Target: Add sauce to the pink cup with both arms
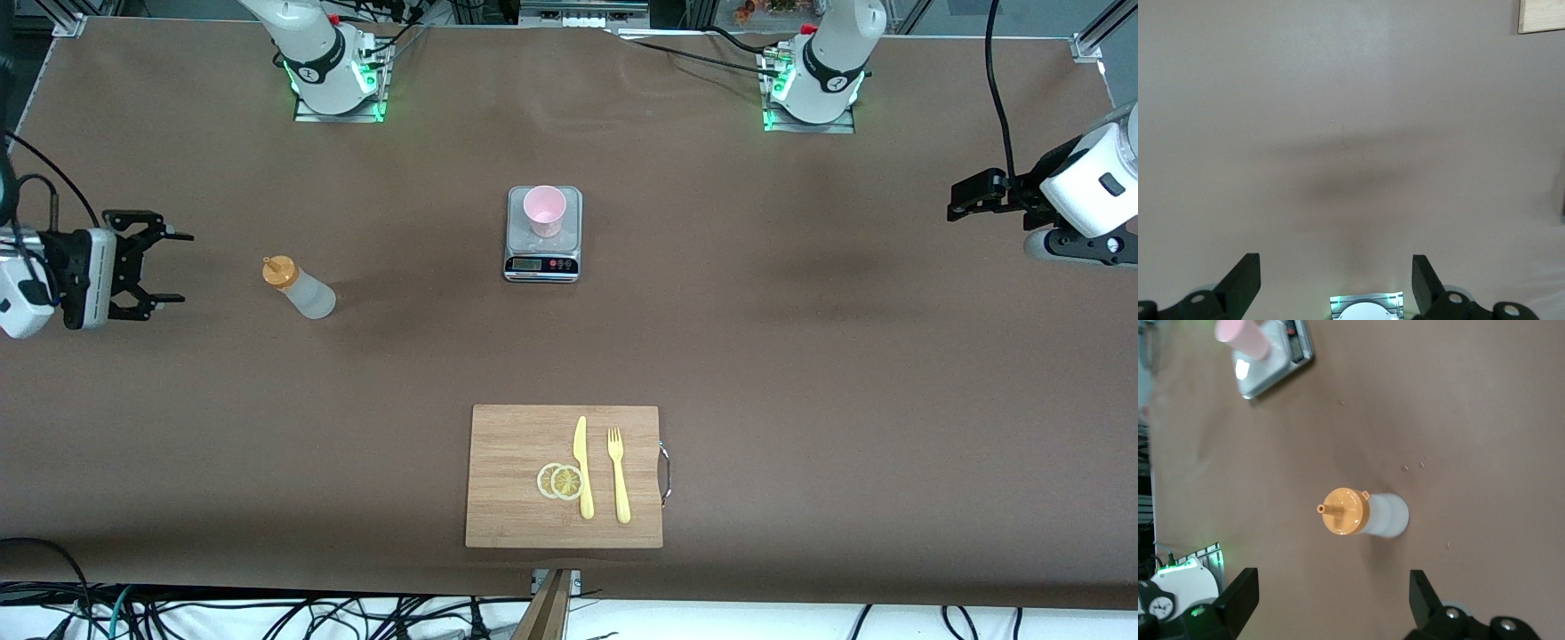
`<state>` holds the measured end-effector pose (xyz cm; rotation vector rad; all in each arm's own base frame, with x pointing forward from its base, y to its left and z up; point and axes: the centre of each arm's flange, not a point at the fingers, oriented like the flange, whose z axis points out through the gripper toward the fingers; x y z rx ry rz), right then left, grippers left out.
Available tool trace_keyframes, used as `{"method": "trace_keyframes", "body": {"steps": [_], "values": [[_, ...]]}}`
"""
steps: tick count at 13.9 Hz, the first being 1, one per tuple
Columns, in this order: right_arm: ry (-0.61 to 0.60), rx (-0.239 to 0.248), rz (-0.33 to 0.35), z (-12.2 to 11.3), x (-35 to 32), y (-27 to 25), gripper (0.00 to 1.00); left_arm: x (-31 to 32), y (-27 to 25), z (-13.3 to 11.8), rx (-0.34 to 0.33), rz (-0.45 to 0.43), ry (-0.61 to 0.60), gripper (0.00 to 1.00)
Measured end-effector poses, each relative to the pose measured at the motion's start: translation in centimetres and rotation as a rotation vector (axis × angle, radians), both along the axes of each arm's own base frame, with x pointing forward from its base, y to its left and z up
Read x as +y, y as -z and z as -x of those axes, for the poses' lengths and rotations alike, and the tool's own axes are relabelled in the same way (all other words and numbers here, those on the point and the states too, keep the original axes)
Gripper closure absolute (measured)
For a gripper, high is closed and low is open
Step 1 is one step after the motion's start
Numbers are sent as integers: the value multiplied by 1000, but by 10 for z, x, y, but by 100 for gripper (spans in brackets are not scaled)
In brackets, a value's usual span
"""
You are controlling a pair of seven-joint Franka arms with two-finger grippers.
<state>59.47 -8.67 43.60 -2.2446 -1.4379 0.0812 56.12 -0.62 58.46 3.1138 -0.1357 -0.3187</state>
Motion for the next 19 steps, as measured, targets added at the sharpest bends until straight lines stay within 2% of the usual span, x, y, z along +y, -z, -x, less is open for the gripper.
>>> {"method": "trace_keyframes", "body": {"steps": [5,7,9,11,14,16,19], "values": [[284,-24,317,24,68,-60,0,0,1,-1,2,0,0,0],[449,-21,411,31,87,-77,0,1,1,-1,2,0,-1,0],[645,-3,473,37,103,-90,0,1,2,-1,3,0,-2,0],[827,20,510,41,114,-100,0,2,2,-1,3,0,-3,0],[1007,26,521,49,111,-121,0,2,1,-1,2,0,-4,0],[1084,12,508,55,93,-140,0,2,-1,-1,-3,0,-4,0],[1153,22,502,62,58,-161,0,2,-4,-2,-9,0,-4,0]]}}
